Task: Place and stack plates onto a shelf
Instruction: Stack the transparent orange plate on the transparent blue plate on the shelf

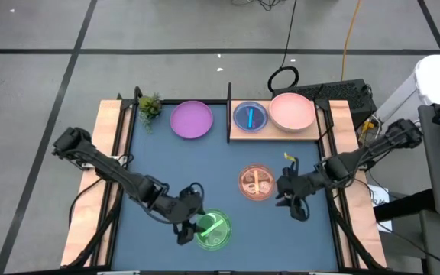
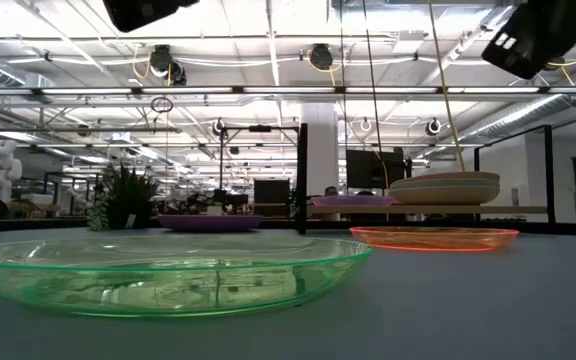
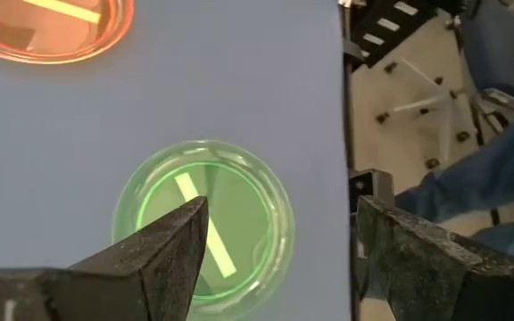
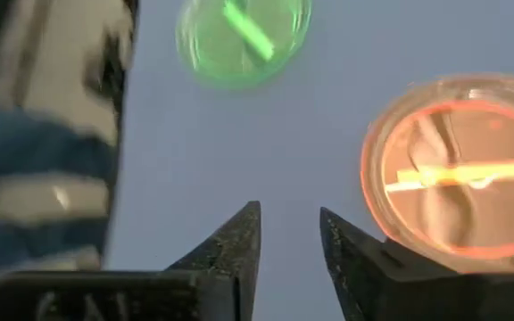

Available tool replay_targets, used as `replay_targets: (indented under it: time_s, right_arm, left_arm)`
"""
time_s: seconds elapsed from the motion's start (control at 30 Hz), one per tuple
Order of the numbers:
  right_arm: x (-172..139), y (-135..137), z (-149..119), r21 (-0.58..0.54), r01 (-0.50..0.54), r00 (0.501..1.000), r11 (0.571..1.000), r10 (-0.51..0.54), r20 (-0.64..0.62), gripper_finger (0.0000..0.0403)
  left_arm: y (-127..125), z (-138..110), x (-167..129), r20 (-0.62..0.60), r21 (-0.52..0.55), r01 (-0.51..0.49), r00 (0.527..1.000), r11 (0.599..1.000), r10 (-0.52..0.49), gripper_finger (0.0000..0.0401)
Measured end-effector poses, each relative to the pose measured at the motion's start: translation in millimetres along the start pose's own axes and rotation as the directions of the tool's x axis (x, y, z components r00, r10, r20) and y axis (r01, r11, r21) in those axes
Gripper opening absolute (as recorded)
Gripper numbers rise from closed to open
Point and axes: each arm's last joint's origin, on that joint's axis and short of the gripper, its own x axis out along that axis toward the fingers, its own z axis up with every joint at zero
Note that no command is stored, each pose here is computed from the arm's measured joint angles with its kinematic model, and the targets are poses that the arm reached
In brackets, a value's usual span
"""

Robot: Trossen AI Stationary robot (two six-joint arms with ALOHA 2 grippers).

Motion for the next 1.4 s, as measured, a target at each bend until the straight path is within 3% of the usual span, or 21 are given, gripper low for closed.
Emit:
replay_targets:
  time_s: [0.2, 0.4, 0.6, 0.8, 0.97, 1.2, 1.4]
  right_arm:
    - [7, 6, -15, -0.213, -0.027, 0.999, 0.977, 0.017, -0.049, 0.0109]
    - [23, 2, -30, -0.219, -0.028, 0.997, 0.975, 0.013, -0.070, 0.0109]
    - [31, -7, -41, -0.263, 0.041, 0.995, 0.964, -0.063, -0.078, 0.0109]
    - [41, -15, -49, -0.419, 0.105, 0.993, 0.902, -0.120, -0.009, 0.0110]
    - [52, -25, -59, -0.564, 0.114, 0.993, 0.818, -0.115, 0.034, 0.0109]
    - [62, -41, -73, -0.634, 0.126, 0.987, 0.763, -0.159, 0.004, 0.0092]
    - [70, -53, -82, -0.635, 0.188, 0.980, 0.750, -0.183, 0.074, 0.0088]
  left_arm:
    - [2, 2, 6, 0.044, -0.004, -0.047, 0.998, 0.999, 0.047, 0.0289]
    - [5, 6, 8, 0.081, -0.015, -0.073, 0.994, 0.997, 0.074, 0.0289]
    - [5, 6, 8, 0.089, -0.013, -0.081, 0.993, 0.997, 0.082, 0.0289]
    - [6, 6, 8, 0.100, -0.013, -0.095, 0.990, 0.995, 0.096, 0.0289]
    - [6, 7, 8, 0.111, -0.024, -0.108, 0.988, 0.994, 0.110, 0.0289]
    - [6, 7, 8, 0.114, -0.047, -0.110, 0.987, 0.993, 0.114, 0.0289]
    - [6, 7, 8, 0.115, -0.059, -0.108, 0.987, 0.992, 0.115, 0.0289]
